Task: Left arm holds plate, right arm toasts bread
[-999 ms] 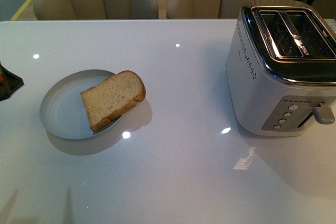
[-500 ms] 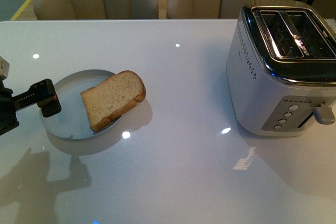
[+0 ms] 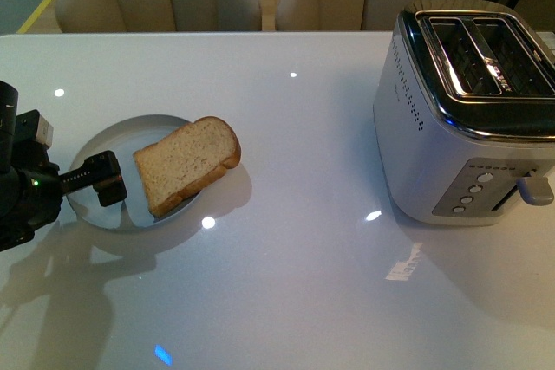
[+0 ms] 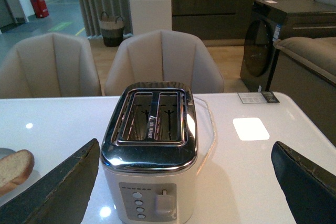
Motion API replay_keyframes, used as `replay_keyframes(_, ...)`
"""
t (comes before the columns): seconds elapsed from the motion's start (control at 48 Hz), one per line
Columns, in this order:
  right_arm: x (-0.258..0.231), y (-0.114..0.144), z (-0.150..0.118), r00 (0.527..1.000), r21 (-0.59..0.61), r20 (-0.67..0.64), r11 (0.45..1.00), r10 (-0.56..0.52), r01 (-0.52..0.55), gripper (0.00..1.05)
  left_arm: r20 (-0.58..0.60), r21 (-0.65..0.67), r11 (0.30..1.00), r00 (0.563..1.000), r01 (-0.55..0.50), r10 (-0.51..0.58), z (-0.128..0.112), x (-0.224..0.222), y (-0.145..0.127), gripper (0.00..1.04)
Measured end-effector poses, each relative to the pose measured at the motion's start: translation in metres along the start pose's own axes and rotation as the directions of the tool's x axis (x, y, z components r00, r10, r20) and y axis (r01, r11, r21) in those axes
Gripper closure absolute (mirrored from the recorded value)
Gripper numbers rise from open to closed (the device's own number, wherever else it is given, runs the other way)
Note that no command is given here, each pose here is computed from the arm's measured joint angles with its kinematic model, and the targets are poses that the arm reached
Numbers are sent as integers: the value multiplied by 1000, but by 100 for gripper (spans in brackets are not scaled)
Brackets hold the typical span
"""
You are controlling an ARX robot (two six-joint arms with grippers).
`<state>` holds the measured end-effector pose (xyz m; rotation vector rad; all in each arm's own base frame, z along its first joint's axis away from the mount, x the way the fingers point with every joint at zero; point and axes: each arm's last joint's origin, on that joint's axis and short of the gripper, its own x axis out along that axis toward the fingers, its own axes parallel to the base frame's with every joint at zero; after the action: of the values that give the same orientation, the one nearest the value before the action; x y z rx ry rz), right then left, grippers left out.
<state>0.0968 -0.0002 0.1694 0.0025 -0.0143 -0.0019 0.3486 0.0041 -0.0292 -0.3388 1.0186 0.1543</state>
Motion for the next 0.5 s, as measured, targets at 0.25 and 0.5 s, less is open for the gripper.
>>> replay_keyframes(0.25,0,0,0,1000,0,0,1000,0,0,9,-14,2,1000,1000,-7,7,-2,6,-4,48)
replay_keyframes(0.5,0,0,0,1000,0,0,1000,0,0,9,-32,-21,1000,999,15,-16,-5,7,-5,81)
